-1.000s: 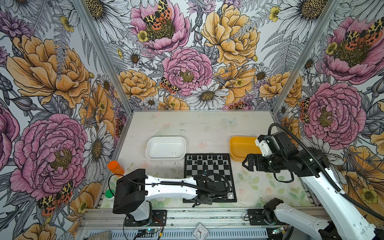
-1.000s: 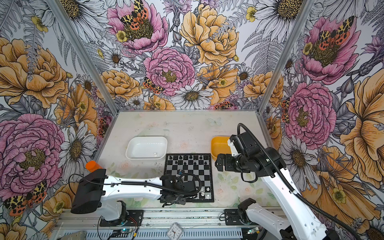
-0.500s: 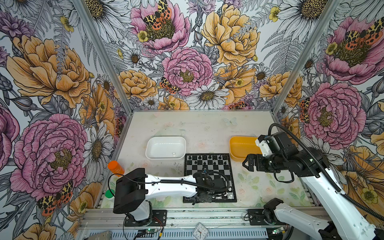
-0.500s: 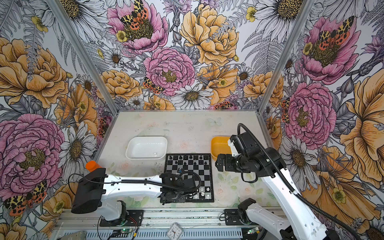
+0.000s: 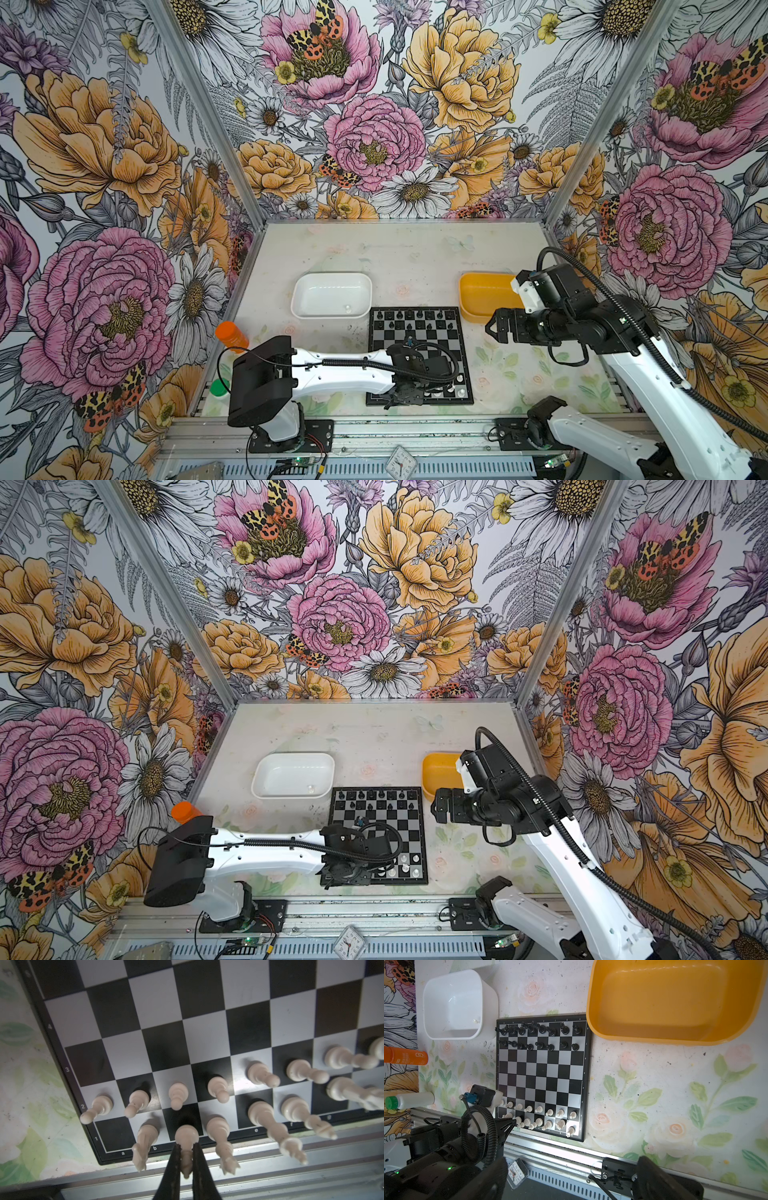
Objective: Set up the chess pieces on the board
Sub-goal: 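Lower the white piece onto its near-row square and open the left gripper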
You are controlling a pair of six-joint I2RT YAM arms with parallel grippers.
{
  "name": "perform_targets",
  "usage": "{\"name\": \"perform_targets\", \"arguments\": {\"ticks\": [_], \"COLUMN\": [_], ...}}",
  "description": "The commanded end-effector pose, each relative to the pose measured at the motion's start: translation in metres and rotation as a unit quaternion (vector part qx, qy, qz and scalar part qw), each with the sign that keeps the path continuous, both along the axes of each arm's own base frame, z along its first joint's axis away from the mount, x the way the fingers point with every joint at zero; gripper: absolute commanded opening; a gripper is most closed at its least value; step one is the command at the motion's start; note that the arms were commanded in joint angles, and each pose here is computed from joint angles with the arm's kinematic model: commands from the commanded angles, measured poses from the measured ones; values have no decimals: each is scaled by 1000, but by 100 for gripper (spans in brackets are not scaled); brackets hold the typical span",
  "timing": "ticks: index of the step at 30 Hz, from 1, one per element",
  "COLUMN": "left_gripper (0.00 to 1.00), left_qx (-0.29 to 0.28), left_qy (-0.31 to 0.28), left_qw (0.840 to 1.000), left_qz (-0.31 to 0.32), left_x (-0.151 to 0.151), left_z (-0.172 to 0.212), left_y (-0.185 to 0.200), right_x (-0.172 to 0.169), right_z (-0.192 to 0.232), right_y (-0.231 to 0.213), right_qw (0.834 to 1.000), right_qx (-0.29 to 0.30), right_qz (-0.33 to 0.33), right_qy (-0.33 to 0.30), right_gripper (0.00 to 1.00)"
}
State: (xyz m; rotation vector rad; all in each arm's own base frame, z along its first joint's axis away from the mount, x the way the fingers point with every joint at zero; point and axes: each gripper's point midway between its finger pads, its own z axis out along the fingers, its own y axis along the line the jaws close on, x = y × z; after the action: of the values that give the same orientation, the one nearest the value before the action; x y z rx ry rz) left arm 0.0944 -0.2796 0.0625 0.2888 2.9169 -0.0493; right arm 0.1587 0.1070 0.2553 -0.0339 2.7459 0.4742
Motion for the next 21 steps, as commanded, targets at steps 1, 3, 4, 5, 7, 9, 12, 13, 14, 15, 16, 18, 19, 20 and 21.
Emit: {"name": "perform_targets", "arguments": {"ticks": [1,3,4,5,7,9,12,13,14,15,16,18,19,20,21], "left_gripper": [9,9,9,9,9,9,12,15,20,24,25,26,26,27,27], "left_qx": [2,3,2,3,2,3,3,2,2,1,0,-2,-3,-5,-7], "left_qy": [5,6,7,6,6,7,9,9,10,10,9,9,8,6,4], "left_qw": [1000,1000,1000,1000,1000,1000,1000,1000,1000,1000,1000,1000,1000,1000,1000], "left_qz": [-5,-6,-7,-7,-8,-7,-10,-11,-11,-12,-12,-11,-10,-10,-10], "left_x": [2,3,3,4,4,4,3,4,3,3,3,4,4,4,5], "left_z": [-5,-6,-5,-6,-5,-6,-6,-5,-5,-5,-5,-3,-2,-1,1], "left_y": [0,-1,-1,-1,-2,-2,-3,-4,-4,-5,-5,-5,-5,-6,-6], "right_x": [1,2,1,2,2,2,2,2,2,2,2,3,3,2,3], "right_z": [8,8,8,9,8,8,8,8,8,8,7,7,7,7,7], "right_y": [-3,-3,-3,-3,-3,-3,-2,-2,-2,-2,-2,-2,-2,-2,-2], "right_qw": [1000,1000,1000,1000,1000,1000,1000,1000,1000,1000,1000,1000,1000,1000,1000], "right_qx": [0,0,-1,-1,-1,-1,-1,-1,-1,-1,-1,-2,-3,-3,-3], "right_qz": [-5,-5,-4,-4,-3,-3,-2,-2,-1,-1,-1,-2,-2,-1,-1], "right_qy": [-17,-17,-16,-17,-17,-16,-15,-15,-14,-15,-13,-13,-13,-13,-13], "right_gripper": [99,99,99,99,99,99,99,99,99,99,99,99,99,99,99]}}
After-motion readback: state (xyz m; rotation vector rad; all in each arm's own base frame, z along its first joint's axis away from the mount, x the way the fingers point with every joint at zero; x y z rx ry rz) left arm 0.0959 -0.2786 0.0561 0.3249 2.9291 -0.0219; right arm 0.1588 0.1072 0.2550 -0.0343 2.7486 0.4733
